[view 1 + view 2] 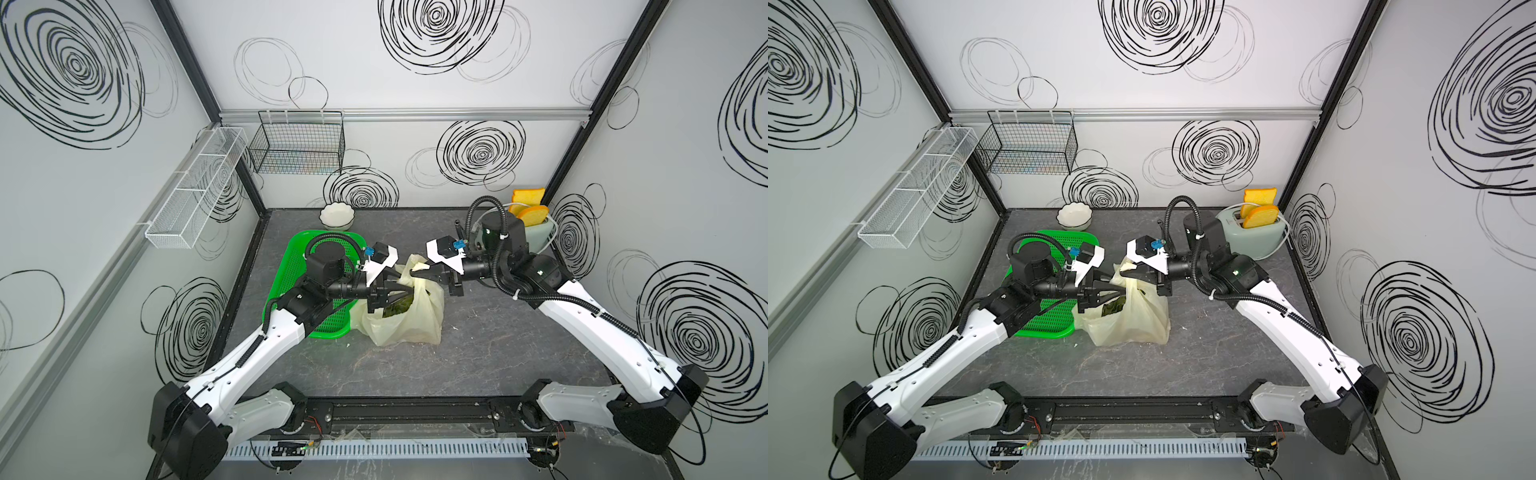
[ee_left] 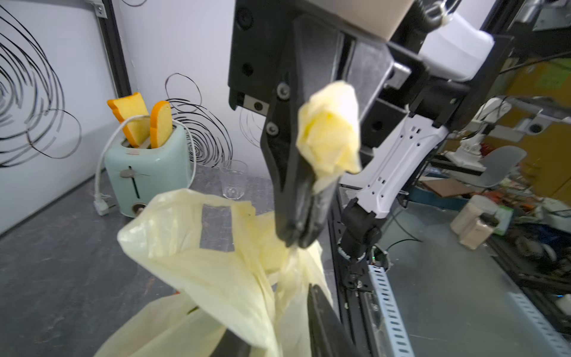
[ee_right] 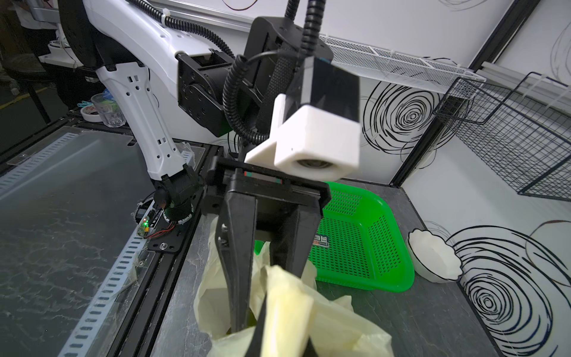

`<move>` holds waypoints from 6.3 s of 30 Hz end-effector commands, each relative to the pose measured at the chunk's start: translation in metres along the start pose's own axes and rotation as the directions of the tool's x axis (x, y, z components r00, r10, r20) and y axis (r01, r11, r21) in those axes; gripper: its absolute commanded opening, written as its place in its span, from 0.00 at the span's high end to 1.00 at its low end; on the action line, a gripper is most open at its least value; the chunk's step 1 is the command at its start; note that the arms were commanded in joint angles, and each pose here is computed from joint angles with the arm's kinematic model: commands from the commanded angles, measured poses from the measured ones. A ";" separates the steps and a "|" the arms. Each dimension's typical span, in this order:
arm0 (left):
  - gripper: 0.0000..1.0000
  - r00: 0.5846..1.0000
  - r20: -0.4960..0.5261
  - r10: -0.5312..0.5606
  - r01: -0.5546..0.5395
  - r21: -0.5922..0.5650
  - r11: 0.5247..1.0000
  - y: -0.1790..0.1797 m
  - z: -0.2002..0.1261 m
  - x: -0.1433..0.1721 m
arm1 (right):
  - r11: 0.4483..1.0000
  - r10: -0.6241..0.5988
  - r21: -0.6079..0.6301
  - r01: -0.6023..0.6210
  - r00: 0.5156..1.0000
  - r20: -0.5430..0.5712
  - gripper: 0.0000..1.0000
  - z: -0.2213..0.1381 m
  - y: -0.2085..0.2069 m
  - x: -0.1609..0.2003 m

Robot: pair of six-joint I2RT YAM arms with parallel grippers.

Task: Place the pineapple into a plastic bag & tie a knot
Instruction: Cross the plastic bag at the center of the board.

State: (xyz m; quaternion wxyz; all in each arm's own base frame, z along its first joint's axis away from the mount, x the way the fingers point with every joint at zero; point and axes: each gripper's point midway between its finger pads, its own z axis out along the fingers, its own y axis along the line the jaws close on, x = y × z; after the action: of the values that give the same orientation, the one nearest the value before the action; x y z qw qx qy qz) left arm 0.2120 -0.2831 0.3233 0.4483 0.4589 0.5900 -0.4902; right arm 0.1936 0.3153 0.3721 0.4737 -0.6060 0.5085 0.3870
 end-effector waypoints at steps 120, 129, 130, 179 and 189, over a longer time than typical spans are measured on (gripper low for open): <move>0.90 0.970 0.049 0.239 -0.238 -0.016 0.971 -0.026 -0.008 -0.041 | 0.766 0.636 0.000 -0.642 0.759 0.139 1.00 -0.001 -0.012 0.034; 0.95 0.979 0.066 0.195 -0.191 -0.065 0.979 -0.011 -0.010 -0.020 | 0.785 0.573 0.151 -0.600 0.797 0.189 1.00 -0.022 -0.022 0.009; 0.95 0.979 0.070 0.192 -0.187 -0.073 0.980 -0.009 -0.009 -0.018 | 0.790 0.570 0.151 -0.595 0.802 0.177 1.00 -0.021 -0.019 0.009; 1.00 0.974 0.156 0.165 -0.112 -0.301 0.947 0.033 -0.025 -0.015 | 0.883 0.458 0.231 -0.408 0.855 -0.242 1.00 0.078 0.054 0.096; 1.00 0.974 0.145 0.176 -0.123 -0.317 0.940 0.032 -0.030 -0.021 | 0.834 0.492 0.460 -0.305 0.787 -0.371 1.00 0.060 0.032 0.152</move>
State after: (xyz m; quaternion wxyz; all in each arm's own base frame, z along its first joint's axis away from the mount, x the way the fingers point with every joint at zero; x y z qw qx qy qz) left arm 0.2467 -0.2559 0.3121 0.5618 0.3783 0.6136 -0.4060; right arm 0.1806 0.3508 0.2339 0.3591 -0.4612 0.7609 0.2818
